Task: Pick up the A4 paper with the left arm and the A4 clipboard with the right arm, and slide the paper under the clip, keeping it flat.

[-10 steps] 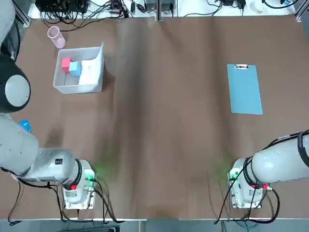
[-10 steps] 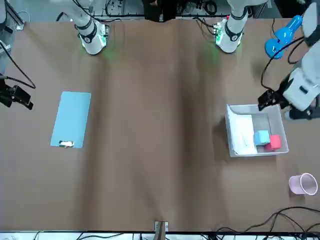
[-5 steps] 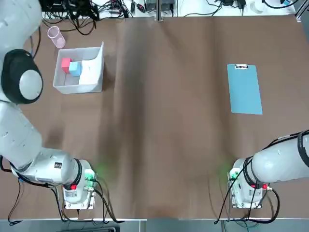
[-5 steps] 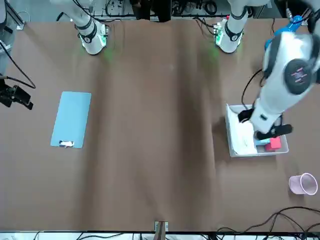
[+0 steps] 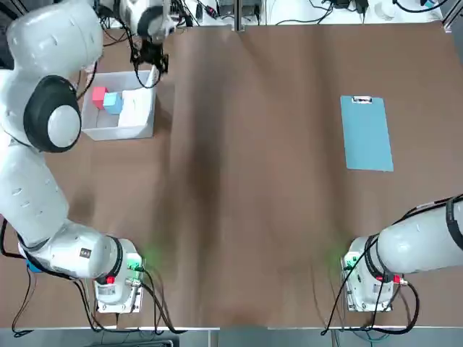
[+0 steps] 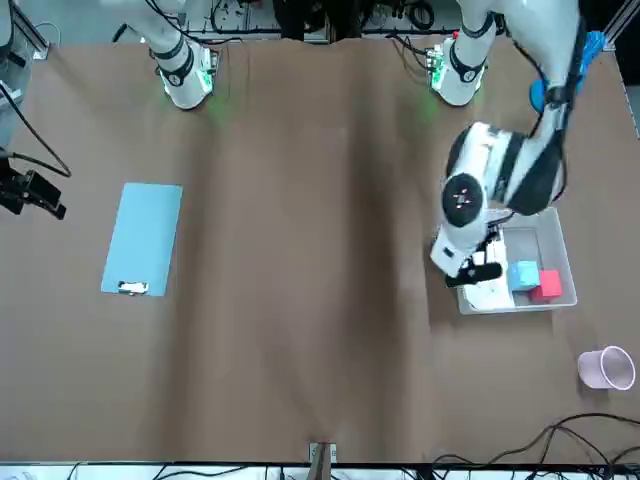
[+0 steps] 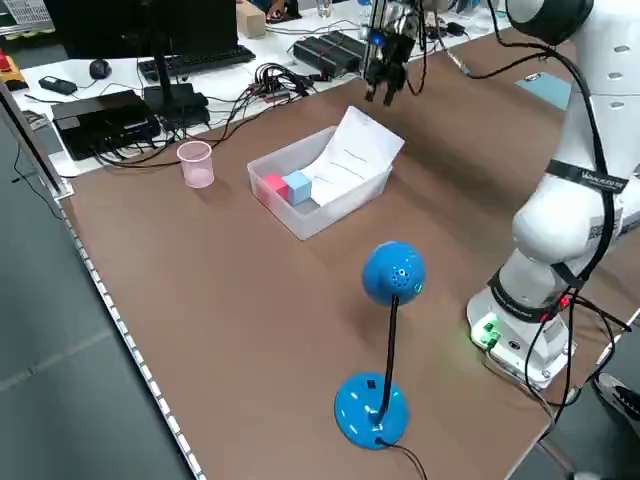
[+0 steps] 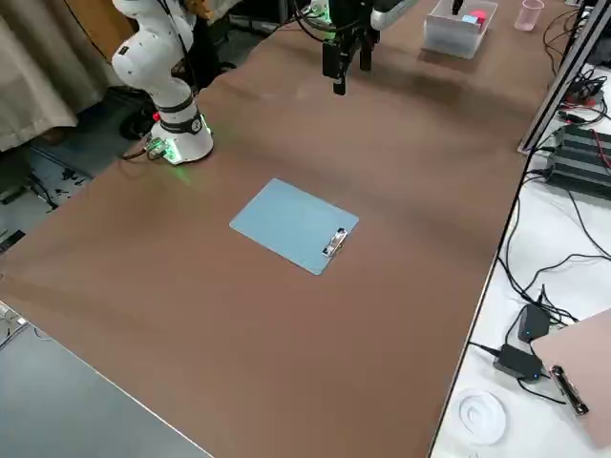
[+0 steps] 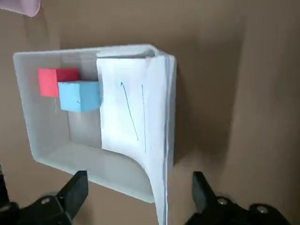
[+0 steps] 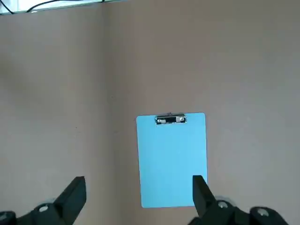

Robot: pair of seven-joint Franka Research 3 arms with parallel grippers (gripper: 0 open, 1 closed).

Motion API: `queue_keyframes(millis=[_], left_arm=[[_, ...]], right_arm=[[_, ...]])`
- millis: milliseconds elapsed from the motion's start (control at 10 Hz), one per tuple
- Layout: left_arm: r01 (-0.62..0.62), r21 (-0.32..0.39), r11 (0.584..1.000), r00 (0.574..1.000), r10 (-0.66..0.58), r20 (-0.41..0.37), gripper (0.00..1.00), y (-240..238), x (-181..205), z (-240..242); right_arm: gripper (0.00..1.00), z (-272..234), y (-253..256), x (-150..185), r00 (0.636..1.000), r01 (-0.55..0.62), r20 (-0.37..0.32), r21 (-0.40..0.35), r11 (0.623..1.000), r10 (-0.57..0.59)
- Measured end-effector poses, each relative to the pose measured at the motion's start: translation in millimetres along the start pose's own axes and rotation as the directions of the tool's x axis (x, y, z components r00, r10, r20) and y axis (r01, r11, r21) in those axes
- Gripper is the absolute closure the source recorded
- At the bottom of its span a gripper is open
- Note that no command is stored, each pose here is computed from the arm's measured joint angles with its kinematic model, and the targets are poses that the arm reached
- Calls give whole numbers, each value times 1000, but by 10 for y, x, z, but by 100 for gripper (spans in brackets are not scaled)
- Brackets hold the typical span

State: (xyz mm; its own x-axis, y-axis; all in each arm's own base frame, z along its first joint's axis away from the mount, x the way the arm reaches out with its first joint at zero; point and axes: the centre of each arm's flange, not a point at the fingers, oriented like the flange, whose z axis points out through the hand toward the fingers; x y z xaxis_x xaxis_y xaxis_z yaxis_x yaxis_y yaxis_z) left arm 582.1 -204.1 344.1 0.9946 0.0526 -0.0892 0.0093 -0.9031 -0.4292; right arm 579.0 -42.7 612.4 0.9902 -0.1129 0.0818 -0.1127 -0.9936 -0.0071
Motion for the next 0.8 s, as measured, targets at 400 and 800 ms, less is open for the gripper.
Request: queue_keyframes(millis=[400,800], left_arm=[[-17,36,999,998,20,-61,15,184,-153,496],[14,66,998,996,-8,-94,34,231,-237,715]], right_arm=[[4,309,101,-3,909,-412,59,-34,911,413],[5,1347,561,-22,756,-650,47,-57,757,653]])
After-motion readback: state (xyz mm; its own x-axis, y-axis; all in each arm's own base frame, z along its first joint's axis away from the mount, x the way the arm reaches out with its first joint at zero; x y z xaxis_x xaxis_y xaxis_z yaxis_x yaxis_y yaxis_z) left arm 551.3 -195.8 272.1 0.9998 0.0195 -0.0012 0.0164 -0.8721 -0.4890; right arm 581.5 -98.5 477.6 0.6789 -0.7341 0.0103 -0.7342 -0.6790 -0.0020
